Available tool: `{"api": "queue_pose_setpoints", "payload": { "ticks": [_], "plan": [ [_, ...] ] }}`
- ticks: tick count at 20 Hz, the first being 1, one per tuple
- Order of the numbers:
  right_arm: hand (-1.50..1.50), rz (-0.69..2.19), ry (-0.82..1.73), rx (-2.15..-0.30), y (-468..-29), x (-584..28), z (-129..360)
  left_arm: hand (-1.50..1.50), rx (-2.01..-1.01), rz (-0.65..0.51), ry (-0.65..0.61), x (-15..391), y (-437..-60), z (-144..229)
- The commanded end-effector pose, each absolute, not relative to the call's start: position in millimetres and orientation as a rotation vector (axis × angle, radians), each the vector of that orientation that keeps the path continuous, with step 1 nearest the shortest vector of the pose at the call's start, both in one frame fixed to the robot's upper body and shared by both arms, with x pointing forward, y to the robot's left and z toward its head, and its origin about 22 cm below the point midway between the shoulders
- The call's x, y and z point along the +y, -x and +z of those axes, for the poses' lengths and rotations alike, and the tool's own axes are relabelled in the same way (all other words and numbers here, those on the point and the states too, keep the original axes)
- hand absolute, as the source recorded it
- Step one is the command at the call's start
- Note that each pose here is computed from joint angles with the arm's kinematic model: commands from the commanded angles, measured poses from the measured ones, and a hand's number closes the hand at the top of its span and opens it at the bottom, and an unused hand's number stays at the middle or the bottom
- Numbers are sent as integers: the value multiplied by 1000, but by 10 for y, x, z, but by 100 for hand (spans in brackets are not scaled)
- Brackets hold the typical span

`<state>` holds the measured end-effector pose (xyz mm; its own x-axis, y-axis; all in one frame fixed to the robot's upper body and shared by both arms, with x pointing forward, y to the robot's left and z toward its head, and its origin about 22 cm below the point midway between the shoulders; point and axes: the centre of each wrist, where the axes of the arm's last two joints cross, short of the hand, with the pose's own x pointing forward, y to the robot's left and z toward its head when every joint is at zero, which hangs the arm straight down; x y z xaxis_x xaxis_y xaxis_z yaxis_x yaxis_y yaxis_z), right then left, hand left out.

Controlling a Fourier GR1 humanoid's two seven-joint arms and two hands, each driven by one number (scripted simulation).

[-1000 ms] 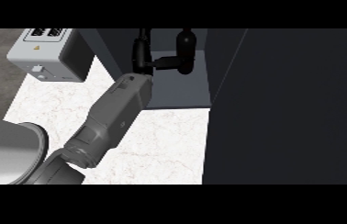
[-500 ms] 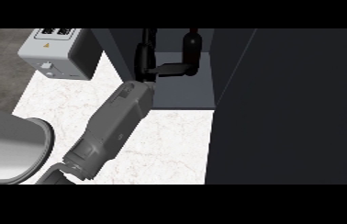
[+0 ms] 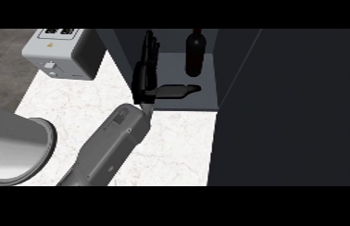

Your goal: Pick up the wine, place it into the cabinet and close the cabinet

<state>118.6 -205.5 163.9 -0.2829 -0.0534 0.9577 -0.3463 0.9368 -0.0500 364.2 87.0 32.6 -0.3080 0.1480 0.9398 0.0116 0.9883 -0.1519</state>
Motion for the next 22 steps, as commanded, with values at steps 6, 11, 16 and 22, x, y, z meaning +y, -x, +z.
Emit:
{"api": "queue_pose_setpoints", "payload": {
  "ticks": [6,11,16,22],
  "plan": [
    [-150,286,-349,-1922,-827,-2042,1937,-150,-1854,179,179,1056,-2852,228],
    [-150,279,-337,-1914,-773,-2085,2052,-150,-1890,175,227,939,-2503,349],
    [150,385,-338,-1854,-865,-2131,1943,-150,-1891,214,259,1000,-2027,358],
    [150,699,-567,-1684,-833,-1942,1881,-150,-1888,189,184,1374,-1885,342]
  ]
}}
